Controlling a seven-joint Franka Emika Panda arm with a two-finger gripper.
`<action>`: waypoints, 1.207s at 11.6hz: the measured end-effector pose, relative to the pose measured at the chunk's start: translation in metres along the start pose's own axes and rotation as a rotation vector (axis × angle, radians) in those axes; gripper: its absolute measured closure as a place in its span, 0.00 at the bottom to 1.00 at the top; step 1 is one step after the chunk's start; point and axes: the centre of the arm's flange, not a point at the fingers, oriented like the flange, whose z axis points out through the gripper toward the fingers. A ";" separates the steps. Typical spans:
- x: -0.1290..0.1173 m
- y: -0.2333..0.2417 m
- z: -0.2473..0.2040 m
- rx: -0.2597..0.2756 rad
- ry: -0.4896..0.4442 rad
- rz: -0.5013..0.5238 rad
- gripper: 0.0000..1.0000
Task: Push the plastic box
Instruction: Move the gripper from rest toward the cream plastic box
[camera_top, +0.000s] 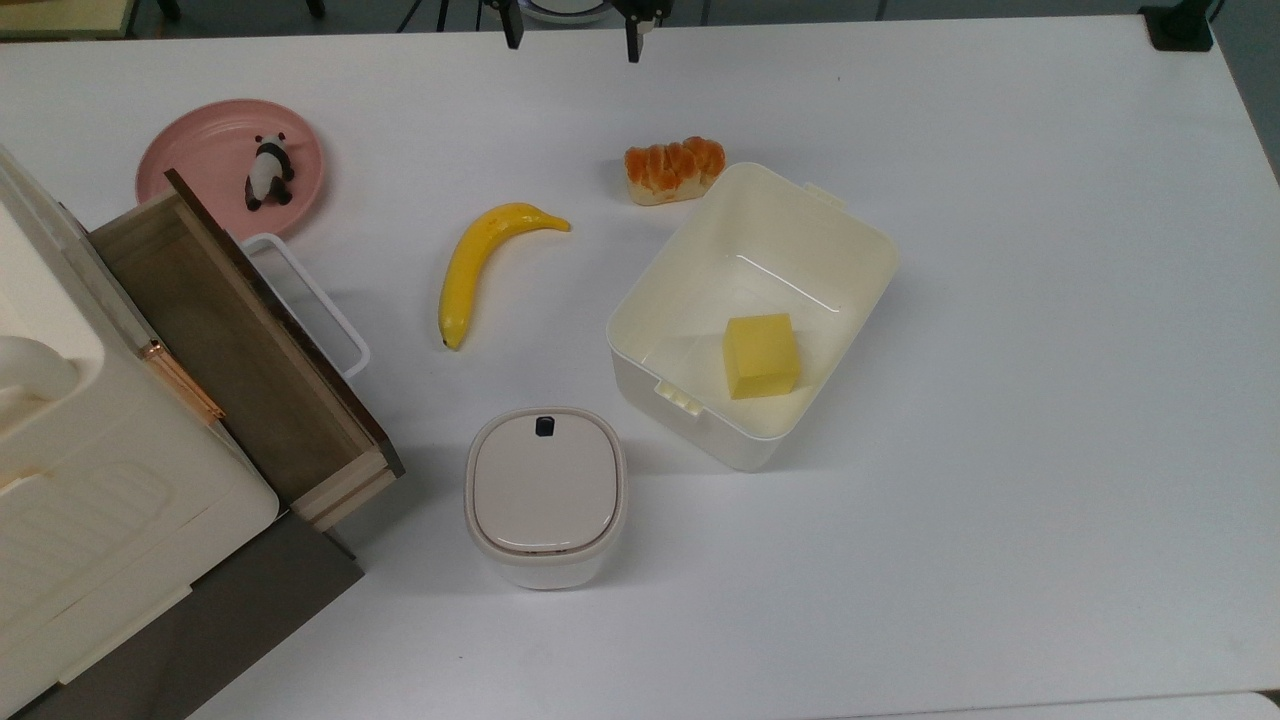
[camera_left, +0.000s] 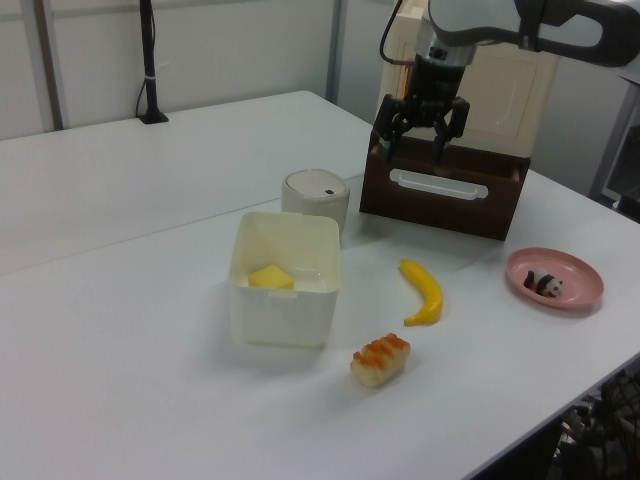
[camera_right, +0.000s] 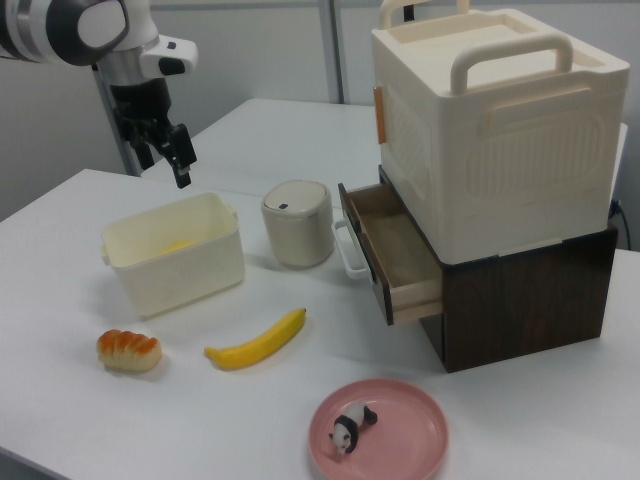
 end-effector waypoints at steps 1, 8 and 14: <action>-0.002 -0.006 0.000 0.000 -0.001 -0.008 0.00; -0.005 -0.020 0.003 0.000 -0.005 -0.047 0.00; -0.011 -0.036 0.018 -0.004 -0.034 -0.169 0.00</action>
